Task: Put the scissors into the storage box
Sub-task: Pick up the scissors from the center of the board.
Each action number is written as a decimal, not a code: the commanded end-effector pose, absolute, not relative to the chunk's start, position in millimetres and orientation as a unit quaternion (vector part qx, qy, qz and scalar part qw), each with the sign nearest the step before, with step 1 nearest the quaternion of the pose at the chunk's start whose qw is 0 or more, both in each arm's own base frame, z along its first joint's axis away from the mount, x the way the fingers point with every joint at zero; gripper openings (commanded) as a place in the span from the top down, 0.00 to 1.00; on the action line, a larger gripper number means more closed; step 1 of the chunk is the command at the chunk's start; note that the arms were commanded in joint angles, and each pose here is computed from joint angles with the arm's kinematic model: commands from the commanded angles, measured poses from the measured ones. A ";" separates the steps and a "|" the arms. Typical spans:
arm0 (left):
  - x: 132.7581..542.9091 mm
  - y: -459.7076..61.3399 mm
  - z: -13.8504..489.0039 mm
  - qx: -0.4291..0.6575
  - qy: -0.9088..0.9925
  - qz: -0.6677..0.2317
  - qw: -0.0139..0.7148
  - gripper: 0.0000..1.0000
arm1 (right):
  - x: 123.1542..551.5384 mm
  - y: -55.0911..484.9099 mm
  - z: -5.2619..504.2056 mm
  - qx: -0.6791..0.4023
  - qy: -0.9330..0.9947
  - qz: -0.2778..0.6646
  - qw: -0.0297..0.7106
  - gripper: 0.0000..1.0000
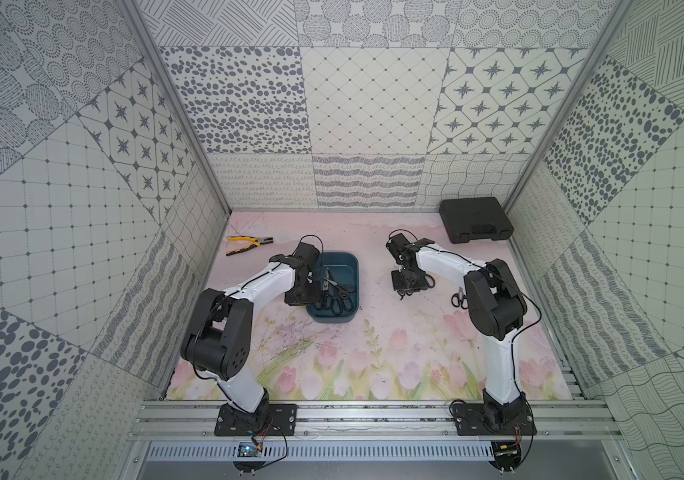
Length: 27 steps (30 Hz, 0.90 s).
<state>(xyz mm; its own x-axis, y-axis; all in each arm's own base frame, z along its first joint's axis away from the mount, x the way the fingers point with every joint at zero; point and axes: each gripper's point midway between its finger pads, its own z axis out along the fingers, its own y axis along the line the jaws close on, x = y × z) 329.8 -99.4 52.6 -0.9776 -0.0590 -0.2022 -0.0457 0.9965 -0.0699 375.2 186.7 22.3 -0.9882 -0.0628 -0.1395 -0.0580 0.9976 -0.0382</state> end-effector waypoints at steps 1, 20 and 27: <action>326.5 -106.1 49.7 -0.038 0.993 -0.047 0.100 0.93 | 366.0 188.3 -2.5 -0.005 0.999 0.005 0.035 0.71; 325.2 -107.6 61.0 -0.046 0.991 -0.057 0.109 0.66 | 365.3 178.6 -15.1 -0.012 0.999 -0.017 0.024 0.92; 328.1 -105.7 86.0 -0.059 0.987 -0.062 0.138 0.44 | 370.9 182.3 5.3 -0.018 0.999 -0.005 0.046 1.00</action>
<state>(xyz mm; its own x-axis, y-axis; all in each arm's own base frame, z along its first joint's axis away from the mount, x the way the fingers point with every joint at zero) 328.4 -104.9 67.8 -0.9648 -0.1134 -0.2373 -0.0854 0.9885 -0.1249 376.2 183.8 22.0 -0.9925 -0.0164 -0.1214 -0.0166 0.9999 0.0008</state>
